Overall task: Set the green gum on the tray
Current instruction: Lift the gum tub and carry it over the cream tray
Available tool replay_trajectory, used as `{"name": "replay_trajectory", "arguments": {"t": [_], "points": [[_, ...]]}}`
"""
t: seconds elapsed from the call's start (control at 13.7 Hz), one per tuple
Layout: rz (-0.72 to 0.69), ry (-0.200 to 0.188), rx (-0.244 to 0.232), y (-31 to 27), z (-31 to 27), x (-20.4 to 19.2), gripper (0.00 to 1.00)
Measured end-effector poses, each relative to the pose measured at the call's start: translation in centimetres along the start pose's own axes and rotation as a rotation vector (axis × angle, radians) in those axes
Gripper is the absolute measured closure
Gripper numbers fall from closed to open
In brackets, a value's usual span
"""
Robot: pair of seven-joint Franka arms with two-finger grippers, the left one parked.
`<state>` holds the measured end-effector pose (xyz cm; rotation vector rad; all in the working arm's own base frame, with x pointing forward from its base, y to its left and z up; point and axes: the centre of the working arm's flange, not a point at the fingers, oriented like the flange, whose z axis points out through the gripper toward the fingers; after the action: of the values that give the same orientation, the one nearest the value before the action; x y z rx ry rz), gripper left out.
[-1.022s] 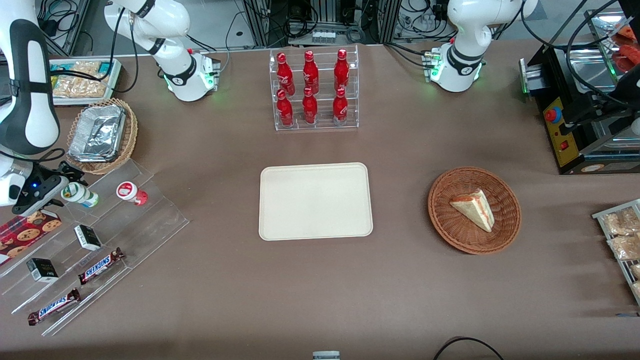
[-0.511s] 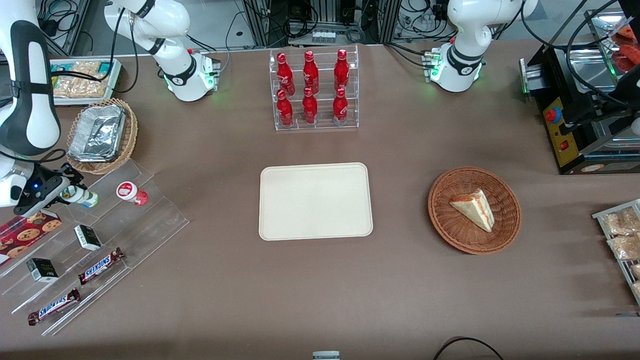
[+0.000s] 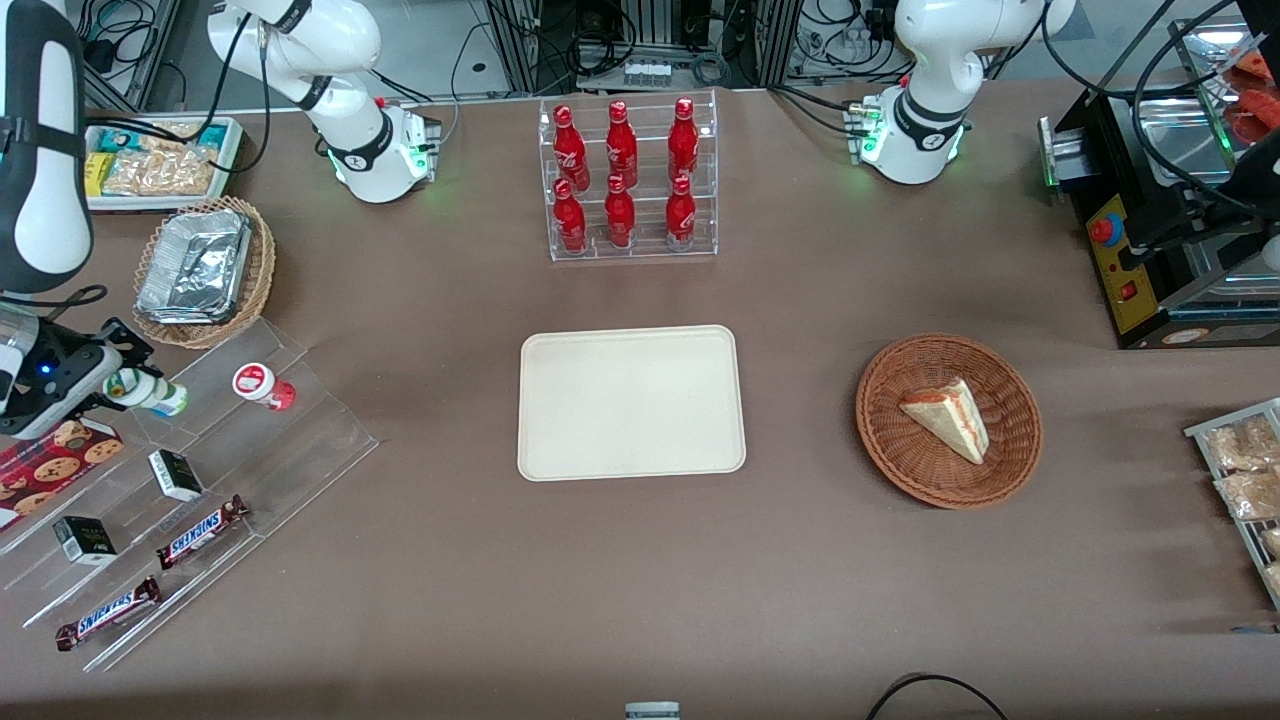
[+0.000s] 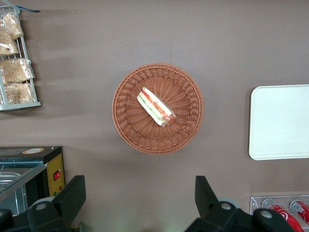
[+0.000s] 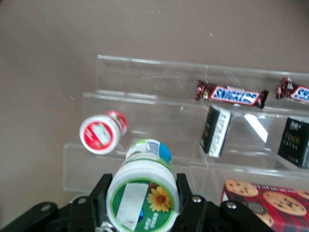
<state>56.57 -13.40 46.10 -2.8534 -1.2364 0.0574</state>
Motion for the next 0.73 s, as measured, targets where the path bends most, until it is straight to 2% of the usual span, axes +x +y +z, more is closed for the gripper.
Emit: {"name": "replay_trajectory", "arguments": {"t": [0.29, 0.73], "points": [[0.080, -0.041, 0.040, -5.0, -1.0, 6.6, 0.41], [0.227, -0.085, 0.033, -14.7, -0.7, 16.5, 0.41]]}}
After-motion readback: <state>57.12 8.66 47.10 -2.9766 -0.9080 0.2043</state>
